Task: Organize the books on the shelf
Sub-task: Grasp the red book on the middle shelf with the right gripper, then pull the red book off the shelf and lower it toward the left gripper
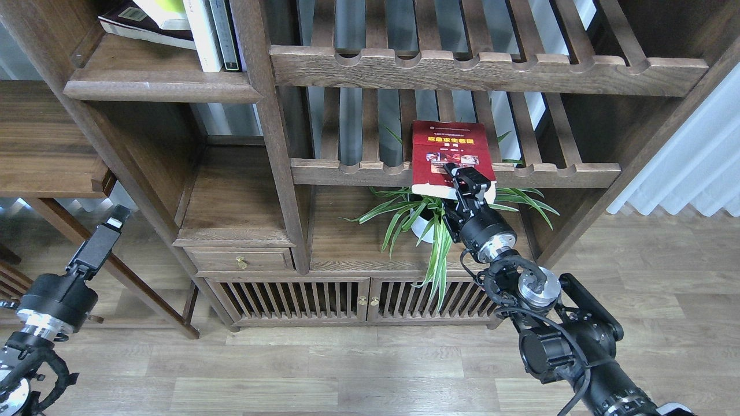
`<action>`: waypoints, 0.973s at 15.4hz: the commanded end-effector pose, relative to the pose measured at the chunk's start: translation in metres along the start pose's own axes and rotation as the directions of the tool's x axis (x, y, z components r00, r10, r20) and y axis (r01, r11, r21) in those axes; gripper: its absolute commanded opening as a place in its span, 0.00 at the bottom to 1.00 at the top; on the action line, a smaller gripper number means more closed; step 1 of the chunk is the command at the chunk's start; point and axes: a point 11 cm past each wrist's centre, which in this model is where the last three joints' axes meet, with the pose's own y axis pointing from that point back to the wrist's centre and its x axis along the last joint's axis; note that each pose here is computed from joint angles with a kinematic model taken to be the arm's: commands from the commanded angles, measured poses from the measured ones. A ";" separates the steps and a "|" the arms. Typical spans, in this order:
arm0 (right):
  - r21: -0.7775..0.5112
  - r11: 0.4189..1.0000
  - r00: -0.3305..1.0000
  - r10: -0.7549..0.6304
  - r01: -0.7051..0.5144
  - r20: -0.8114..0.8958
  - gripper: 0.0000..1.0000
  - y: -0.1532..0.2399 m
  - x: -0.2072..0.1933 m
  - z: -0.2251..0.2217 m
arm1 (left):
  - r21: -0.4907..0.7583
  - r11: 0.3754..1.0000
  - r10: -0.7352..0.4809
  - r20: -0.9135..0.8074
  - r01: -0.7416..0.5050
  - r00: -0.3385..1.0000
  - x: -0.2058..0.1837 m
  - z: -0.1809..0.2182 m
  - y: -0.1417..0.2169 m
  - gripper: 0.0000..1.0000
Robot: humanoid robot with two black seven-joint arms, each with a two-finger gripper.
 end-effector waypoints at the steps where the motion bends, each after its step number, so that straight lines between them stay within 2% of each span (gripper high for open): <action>1: -0.019 0.999 1.000 -0.027 0.027 -0.006 0.05 0.000 -0.002 0.004 | -0.004 1.000 -0.001 0.001 0.001 1.000 0.000 0.001 0.000 1.00; 5: -0.036 0.997 0.998 -0.066 0.066 0.006 0.05 0.007 -0.006 0.013 | -0.022 1.000 0.005 0.000 -0.005 1.000 0.002 0.006 0.001 1.00; 15: -0.156 0.961 0.968 -0.205 0.226 0.144 0.04 0.070 -0.037 0.080 | -0.036 0.999 0.027 -0.037 -0.028 0.999 0.009 0.005 0.008 1.00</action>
